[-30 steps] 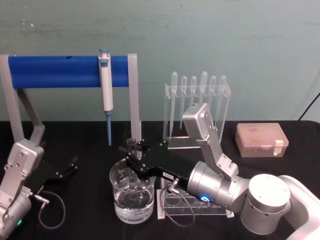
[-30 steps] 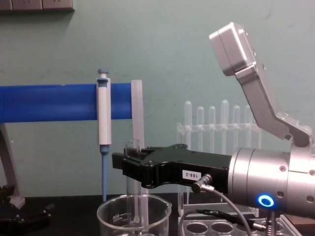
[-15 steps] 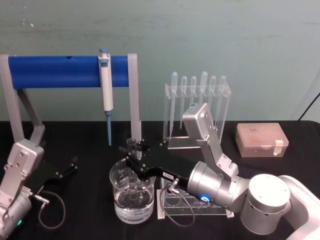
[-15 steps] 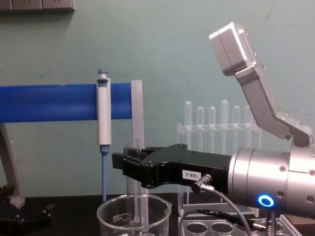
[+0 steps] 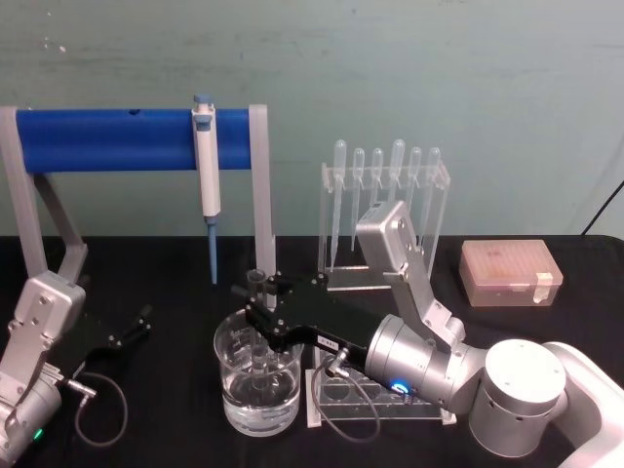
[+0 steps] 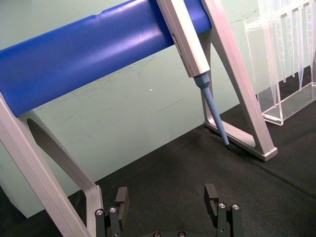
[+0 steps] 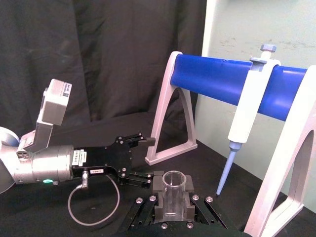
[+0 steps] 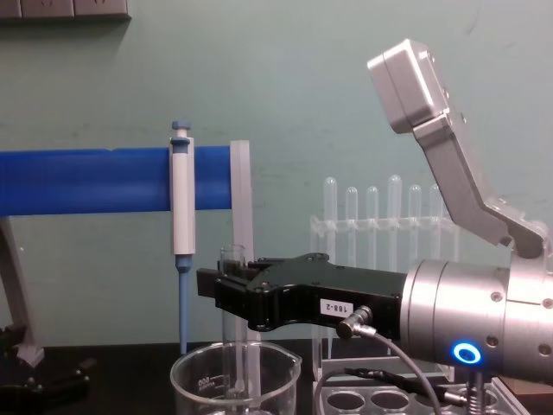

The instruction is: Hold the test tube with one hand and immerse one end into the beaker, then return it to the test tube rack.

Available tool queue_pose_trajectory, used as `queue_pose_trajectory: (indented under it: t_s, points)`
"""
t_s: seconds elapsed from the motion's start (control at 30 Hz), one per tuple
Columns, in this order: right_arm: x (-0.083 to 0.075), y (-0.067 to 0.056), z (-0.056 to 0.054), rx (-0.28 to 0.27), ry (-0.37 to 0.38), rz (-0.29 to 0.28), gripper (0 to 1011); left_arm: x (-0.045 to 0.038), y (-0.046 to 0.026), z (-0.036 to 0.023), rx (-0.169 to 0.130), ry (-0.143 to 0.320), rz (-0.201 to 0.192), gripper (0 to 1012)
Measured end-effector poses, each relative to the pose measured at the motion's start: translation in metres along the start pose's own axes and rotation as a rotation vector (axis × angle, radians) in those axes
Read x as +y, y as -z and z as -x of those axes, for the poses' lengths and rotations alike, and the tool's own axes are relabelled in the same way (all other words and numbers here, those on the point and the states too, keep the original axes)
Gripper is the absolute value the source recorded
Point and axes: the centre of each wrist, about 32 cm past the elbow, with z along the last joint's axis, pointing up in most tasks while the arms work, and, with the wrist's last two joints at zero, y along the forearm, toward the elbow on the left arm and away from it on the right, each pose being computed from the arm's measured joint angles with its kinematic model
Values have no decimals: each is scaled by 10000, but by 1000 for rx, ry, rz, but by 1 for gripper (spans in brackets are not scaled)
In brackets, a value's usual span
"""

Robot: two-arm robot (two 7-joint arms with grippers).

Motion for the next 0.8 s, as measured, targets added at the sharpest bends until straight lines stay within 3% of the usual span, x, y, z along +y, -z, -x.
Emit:
queue_pose_trajectory:
  t_s: [0.8]
  points:
    - [0, 0, 0, 0, 0, 0, 225, 0, 0, 0, 0, 0, 0, 1000]
